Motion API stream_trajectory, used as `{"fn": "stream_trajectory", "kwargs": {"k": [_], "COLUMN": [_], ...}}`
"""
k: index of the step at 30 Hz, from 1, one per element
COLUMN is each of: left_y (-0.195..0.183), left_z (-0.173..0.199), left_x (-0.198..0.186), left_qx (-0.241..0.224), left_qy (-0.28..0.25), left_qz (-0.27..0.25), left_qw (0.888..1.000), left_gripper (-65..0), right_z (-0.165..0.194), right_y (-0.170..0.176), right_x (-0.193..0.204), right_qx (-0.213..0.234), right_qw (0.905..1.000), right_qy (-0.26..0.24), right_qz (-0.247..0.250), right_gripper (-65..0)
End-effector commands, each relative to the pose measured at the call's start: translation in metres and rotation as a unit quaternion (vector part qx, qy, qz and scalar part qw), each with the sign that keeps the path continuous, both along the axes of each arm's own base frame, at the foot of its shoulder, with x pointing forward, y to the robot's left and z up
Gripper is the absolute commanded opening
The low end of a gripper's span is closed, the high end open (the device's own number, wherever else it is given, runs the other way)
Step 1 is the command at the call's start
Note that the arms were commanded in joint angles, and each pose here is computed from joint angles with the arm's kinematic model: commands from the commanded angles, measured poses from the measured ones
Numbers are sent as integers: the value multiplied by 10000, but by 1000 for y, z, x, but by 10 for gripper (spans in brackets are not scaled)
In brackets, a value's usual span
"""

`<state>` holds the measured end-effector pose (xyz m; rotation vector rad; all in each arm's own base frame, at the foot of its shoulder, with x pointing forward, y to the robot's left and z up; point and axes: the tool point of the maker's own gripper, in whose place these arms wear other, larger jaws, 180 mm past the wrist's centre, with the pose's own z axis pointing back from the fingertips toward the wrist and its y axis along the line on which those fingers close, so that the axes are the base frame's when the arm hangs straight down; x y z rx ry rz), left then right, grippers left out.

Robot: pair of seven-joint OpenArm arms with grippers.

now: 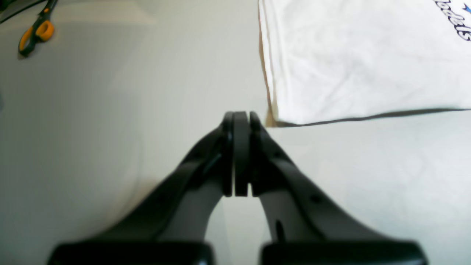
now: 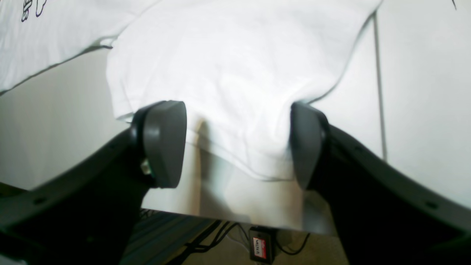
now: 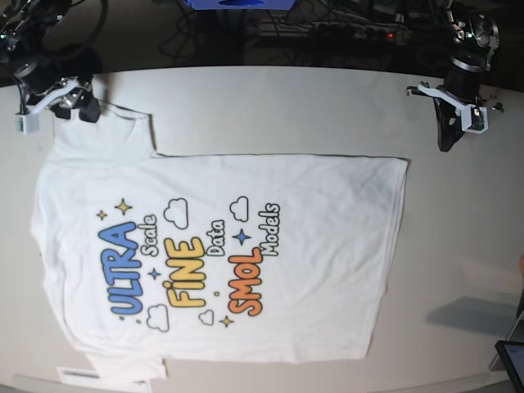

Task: Fold the T-shirt properly
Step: 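Lower both grippers to the shirt's shoulder corners and pinch them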

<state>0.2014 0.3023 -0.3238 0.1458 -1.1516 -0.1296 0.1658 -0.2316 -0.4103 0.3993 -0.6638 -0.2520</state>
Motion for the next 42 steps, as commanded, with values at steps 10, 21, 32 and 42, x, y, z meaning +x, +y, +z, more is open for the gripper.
{"fn": "stream_trajectory", "kwargs": {"k": [10, 21, 32, 42], "left_y": [2, 15, 24, 20], "left_z": [12, -4, -53, -62], "left_x": [4, 25, 31, 40], "left_qx": [23, -1707, -2579, -2779], "left_qy": [-209, 249, 888, 874], "left_qz": [-11, 634, 1125, 1207], "left_qw": [9998, 9830, 9555, 9490], "left_gripper": [-650, -346, -348, -348], "right_z": [-15, -13, -11, -11], "right_y": [1, 1, -6, -3], "right_x": [-17, -16, -15, -13], "right_qx": [-87, -104, -204, -189], "right_qw": [9984, 9984, 9982, 9982], "right_qy": [544, 521, 517, 509], "right_qz": [163, 167, 204, 256], "right_gripper": [-617, -643, -643, -644]}}
